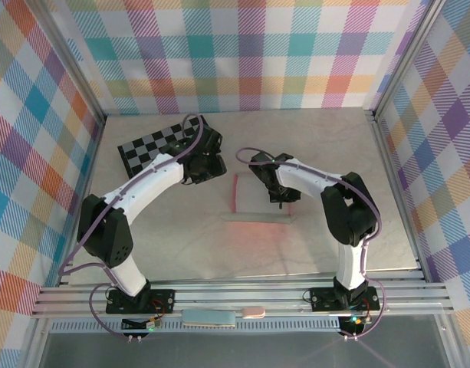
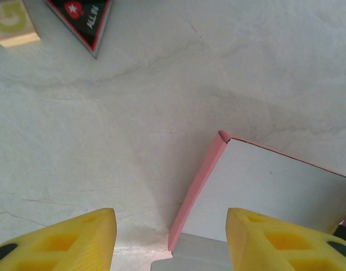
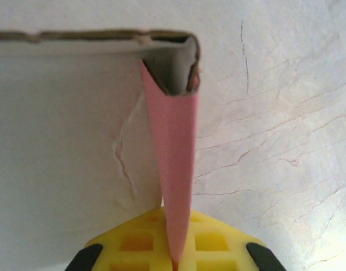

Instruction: Fold the paper box

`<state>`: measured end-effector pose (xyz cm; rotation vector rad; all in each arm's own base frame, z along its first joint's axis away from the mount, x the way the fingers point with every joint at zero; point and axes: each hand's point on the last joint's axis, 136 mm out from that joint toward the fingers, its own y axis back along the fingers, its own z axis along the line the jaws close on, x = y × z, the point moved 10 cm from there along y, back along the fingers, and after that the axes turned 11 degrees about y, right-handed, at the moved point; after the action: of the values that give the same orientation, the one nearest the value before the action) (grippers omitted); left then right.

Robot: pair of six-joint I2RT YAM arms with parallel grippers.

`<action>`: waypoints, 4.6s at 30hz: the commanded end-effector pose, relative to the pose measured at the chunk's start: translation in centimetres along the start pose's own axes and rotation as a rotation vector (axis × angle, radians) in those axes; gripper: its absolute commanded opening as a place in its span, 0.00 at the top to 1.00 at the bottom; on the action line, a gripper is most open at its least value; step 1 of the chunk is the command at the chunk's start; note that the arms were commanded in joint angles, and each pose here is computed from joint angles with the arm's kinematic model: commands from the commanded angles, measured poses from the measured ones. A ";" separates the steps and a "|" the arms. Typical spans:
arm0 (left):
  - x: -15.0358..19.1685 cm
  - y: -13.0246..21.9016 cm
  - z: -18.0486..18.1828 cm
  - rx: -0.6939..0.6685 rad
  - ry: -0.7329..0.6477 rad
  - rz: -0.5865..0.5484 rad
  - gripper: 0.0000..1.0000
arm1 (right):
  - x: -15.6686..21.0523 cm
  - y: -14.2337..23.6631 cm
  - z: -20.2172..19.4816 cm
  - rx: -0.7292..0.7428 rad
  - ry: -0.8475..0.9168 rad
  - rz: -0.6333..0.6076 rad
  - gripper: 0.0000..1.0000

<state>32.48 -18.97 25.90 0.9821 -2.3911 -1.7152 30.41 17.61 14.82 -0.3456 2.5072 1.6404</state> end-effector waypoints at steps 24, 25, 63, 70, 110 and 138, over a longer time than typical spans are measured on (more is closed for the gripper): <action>-0.8 8.5 2.8 0.014 0.073 -0.073 0.49 | -2.1 -2.1 -3.7 -0.007 -1.262 0.814 1.00; -0.7 8.6 3.0 0.014 0.071 -0.069 0.49 | -1.9 -2.4 -3.2 -0.005 -1.297 0.861 1.00; 0.7 6.9 1.4 0.140 -0.062 0.041 0.49 | -4.8 1.9 -3.7 -0.359 -1.490 0.732 0.22; 0.7 7.7 1.5 0.157 -0.084 0.029 0.49 | -11.1 6.6 -8.3 -0.582 -0.954 0.068 0.25; 4.7 11.7 5.4 0.544 -0.192 0.017 0.52 | -13.5 12.7 -1.0 -0.536 -0.364 -0.104 1.00; 3.2 5.3 4.2 0.338 -0.249 0.115 0.51 | -8.8 13.3 -3.1 -0.225 -1.318 0.237 0.80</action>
<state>25.25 -16.16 27.57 0.6694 -2.8816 -1.4525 36.45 21.08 29.73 0.8001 1.3122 1.4240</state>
